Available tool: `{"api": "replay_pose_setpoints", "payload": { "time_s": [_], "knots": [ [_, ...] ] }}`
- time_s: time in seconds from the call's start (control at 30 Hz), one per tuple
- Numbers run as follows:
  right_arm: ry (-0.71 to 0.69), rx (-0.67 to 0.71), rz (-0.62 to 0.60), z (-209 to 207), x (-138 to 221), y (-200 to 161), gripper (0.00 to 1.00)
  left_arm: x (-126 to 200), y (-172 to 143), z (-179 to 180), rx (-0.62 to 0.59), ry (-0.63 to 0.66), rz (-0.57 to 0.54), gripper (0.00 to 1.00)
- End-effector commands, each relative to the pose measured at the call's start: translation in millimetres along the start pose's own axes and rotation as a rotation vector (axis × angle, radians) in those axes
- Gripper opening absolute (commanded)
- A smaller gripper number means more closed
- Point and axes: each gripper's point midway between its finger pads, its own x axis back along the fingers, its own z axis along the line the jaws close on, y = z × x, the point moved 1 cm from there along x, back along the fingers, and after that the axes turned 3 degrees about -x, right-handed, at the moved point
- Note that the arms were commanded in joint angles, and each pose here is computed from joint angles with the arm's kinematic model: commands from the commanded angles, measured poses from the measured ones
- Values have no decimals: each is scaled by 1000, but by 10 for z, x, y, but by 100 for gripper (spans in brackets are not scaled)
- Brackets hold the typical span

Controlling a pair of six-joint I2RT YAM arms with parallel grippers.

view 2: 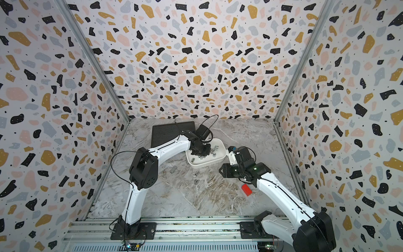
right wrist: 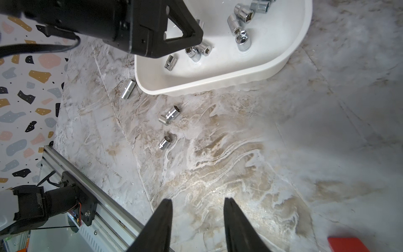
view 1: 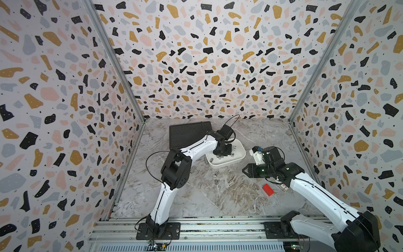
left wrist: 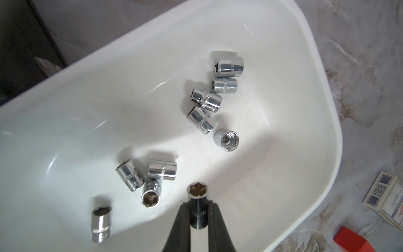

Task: Put the socket on the desktop into the storage box
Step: Place the socket head in the storage box.

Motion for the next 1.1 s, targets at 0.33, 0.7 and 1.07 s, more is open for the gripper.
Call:
{"api": "replay_pose_setpoints", "payload": {
  "time_s": [0.33, 0.7, 1.07],
  "knots": [
    [-7, -10, -19, 0, 70, 34, 44, -135, 111, 47, -27, 24, 4, 13],
    [-5, -14, -15, 5, 61, 39, 44, -29, 138, 30, -34, 19, -17, 35],
    [1, -10, -12, 22, 61, 46, 44, 299, 143, -5, -41, -2, -66, 36]
  ]
}}
